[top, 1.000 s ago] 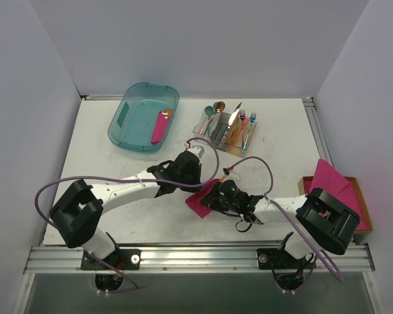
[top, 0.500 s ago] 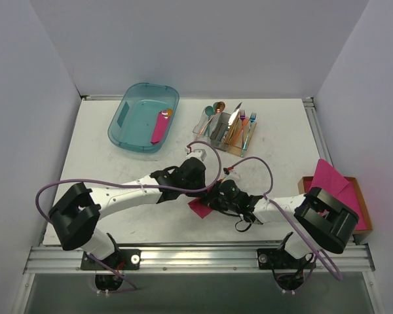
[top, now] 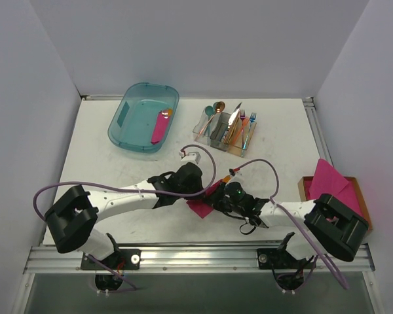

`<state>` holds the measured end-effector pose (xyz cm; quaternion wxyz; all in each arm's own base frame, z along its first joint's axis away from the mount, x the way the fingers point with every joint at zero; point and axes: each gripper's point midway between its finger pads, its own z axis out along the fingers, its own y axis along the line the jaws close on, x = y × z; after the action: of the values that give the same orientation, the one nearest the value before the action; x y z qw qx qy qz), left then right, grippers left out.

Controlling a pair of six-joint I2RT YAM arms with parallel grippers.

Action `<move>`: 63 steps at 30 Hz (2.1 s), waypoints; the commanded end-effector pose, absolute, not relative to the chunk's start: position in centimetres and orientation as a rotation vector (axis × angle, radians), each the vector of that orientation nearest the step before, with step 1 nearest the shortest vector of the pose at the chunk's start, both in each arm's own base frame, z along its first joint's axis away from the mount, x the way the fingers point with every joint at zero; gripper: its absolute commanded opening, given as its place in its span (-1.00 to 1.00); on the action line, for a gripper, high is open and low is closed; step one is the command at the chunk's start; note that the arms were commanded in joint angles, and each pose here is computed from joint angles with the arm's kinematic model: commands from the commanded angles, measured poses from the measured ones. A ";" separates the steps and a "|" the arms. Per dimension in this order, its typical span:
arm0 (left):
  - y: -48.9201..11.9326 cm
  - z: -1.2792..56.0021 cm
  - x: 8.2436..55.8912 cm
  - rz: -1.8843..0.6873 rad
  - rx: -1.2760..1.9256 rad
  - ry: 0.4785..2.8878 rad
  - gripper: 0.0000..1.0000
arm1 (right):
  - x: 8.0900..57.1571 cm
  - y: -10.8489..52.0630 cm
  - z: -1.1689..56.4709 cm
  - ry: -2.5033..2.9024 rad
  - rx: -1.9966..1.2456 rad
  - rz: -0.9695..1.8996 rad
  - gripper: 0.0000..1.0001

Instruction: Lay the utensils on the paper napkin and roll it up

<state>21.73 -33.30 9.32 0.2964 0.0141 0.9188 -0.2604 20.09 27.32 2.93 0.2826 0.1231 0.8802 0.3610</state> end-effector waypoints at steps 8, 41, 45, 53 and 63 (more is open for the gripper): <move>-35.0 11.3 22.0 -0.792 -0.004 2.333 -0.95 | 20.5 25.6 4.0 2.318 0.421 0.917 -1.00; -36.8 9.0 20.9 -0.614 0.155 2.218 -0.92 | 22.0 22.1 6.9 2.337 0.734 0.959 0.06; -36.4 9.0 21.1 -0.557 0.169 2.210 -0.92 | 22.5 22.2 7.7 2.327 0.736 0.951 0.06; -36.5 9.2 21.0 -0.552 0.209 2.186 -0.92 | 23.3 23.0 8.0 2.342 0.726 0.951 0.08; -37.1 9.9 20.4 -0.582 0.283 2.148 -0.92 | 24.1 24.3 6.9 2.373 0.733 0.970 0.02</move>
<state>20.32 -36.13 8.12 0.4133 0.1078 0.8797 -0.2092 22.72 23.17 5.24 0.2265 0.2654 0.8783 0.3269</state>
